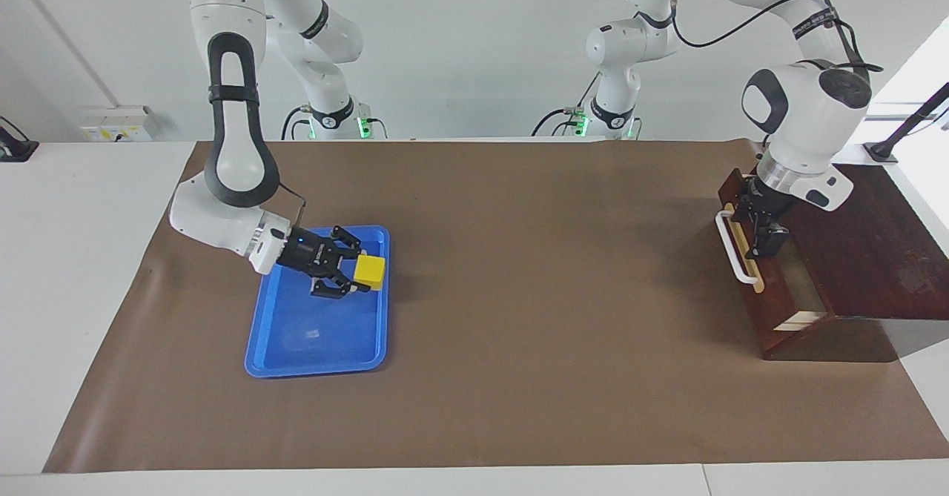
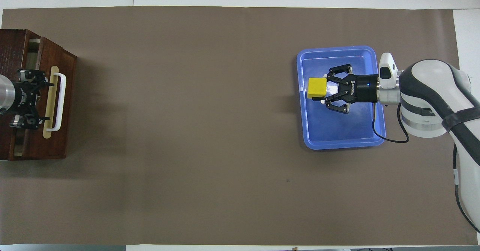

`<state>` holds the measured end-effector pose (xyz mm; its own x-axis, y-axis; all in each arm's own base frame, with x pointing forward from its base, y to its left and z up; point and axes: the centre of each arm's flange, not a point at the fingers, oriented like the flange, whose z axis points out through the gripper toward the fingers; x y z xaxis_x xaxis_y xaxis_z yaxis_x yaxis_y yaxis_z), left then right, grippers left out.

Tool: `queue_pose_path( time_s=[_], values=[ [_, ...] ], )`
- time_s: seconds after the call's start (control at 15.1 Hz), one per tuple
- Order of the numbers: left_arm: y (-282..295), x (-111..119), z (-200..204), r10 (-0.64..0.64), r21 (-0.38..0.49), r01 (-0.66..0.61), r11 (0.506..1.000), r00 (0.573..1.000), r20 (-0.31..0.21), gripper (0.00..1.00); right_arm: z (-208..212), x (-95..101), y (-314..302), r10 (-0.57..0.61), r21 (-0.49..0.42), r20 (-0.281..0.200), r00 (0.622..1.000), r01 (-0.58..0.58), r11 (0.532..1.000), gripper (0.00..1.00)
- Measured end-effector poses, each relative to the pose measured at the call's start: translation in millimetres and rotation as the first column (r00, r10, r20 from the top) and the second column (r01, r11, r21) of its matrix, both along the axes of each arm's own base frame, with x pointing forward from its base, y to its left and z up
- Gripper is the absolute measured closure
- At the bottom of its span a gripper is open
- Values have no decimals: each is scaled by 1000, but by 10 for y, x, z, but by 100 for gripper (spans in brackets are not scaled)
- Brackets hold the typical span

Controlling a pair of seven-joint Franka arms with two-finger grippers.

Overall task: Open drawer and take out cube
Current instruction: 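Lower the cube into the blue tray and open the right gripper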

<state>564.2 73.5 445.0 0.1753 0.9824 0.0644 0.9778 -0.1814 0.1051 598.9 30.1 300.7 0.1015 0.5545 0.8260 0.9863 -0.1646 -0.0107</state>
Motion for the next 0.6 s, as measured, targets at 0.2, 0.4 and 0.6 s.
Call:
queue_pose_path(
  time_s=[0.2, 0.4, 0.6],
  values=[
    [209, -24, 22, 15, -5, -15, 1000, 1000, 11, 0, -244, 25, -124, 9, -50, 62, 998, -6, 999, 44],
    [95, 61, 243, -57, 3, 57, 998, 998, -12, 0, -343, 24, -151, 54, -70, 120, 991, -46, 996, 44],
    [-343, 138, 755, -263, -1, 263, 965, 962, -75, 0, -377, 6, -165, 107, -46, 151, 983, -102, 994, 44]
  ],
)
